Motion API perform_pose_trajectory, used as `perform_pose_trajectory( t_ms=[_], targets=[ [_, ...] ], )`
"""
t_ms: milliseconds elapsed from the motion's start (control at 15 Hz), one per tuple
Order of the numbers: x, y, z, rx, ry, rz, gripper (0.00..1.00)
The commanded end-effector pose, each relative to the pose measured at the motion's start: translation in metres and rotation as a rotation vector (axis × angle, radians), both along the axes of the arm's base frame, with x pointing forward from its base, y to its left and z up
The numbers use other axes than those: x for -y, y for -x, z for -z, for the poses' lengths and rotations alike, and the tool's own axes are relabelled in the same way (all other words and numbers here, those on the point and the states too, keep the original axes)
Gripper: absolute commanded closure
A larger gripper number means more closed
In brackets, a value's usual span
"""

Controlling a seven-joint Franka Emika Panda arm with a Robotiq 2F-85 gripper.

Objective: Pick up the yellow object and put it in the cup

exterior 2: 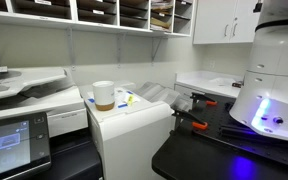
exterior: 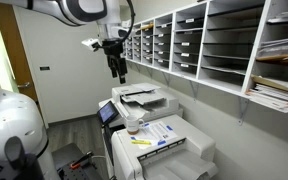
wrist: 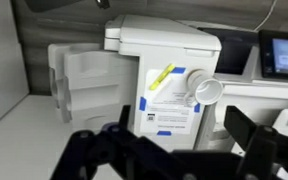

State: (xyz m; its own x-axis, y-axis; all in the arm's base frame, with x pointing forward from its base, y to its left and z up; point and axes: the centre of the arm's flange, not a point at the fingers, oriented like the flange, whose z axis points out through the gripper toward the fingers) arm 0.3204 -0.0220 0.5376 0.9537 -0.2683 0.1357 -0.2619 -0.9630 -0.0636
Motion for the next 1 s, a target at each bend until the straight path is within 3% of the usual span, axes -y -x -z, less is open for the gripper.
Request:
perform_pose_trajectory(
  t_ms=[0, 400, 467, 600, 933],
  targets=[
    [0.01, -0.055, 0.046, -0.034, -0.072, 0.185, 0.0],
    [0.032, -0.127, 0.158, -0.128, -0.113, 0.499, 0.0],
    [0.031, -0.102, 0.152, -0.112, -0.094, 0.405, 0.0],
    [0.032, -0.109, 0.166, -0.135, -0.09, 0.416, 0.0],
    [0.031, -0.105, 0.152, -0.104, -0.093, 0.414, 0.0]
  ],
)
